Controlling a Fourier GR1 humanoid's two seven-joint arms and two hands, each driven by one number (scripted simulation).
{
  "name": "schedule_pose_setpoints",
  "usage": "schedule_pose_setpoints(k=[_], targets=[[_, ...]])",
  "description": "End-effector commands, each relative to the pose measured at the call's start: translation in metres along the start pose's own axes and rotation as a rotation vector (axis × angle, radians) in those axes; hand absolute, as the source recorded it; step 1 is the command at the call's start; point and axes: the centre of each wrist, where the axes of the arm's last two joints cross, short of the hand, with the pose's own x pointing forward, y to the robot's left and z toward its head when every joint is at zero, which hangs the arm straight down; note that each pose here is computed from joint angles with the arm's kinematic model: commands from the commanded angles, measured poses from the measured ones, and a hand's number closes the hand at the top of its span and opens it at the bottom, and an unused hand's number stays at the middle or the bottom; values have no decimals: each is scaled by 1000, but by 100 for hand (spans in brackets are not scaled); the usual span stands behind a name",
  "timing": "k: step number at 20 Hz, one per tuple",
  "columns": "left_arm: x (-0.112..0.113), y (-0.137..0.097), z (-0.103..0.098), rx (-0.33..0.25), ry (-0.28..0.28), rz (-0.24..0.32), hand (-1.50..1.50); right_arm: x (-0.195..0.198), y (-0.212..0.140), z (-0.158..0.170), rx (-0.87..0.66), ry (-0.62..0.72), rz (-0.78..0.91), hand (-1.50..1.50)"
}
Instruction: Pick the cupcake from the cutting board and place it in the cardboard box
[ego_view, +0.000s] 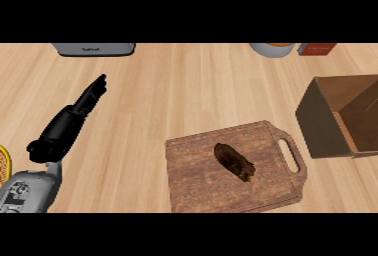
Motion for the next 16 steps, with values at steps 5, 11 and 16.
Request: schedule_pose_setpoints(k=[5, 11, 16], targets=[[-4, 7, 11, 35, -9, 3, 0, 10, -76, 66, -299, 18, -105, 150], [-2, 13, 14, 25, -27, -9, 0, -23, -78, 79, -427, 275, -160, 150], [-2, 8, 5, 9, -9, -4, 0, -58, -90, 91, -478, 374, -173, 150]])
